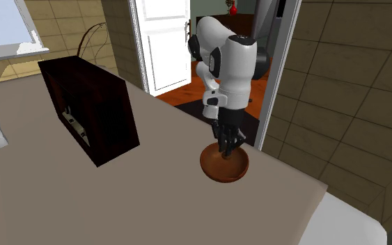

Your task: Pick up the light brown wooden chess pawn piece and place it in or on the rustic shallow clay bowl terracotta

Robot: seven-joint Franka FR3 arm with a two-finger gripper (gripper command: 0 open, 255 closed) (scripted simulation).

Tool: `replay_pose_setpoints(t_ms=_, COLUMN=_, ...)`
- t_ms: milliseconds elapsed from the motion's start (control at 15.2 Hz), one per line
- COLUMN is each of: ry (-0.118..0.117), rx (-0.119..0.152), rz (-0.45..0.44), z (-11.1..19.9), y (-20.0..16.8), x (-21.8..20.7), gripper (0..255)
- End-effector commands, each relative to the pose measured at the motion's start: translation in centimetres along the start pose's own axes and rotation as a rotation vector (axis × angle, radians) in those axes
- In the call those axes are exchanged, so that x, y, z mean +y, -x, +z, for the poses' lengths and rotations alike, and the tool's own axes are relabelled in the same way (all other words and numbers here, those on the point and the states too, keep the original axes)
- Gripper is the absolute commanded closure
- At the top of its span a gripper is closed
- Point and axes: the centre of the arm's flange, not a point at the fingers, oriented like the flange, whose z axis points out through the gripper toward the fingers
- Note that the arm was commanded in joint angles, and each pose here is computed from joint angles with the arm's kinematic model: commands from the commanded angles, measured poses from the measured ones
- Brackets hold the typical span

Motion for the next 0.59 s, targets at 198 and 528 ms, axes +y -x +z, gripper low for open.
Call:
replay_pose_setpoints(t_ms=198, ry=0.000, rx=0.000, rz=0.000, z=0.02, y=0.00, x=0.00, gripper=0)
replay_pose_setpoints(t_ms=528, ry=0.000, rx=0.000, rz=0.000, z=0.02, y=0.00, x=0.00, gripper=0)
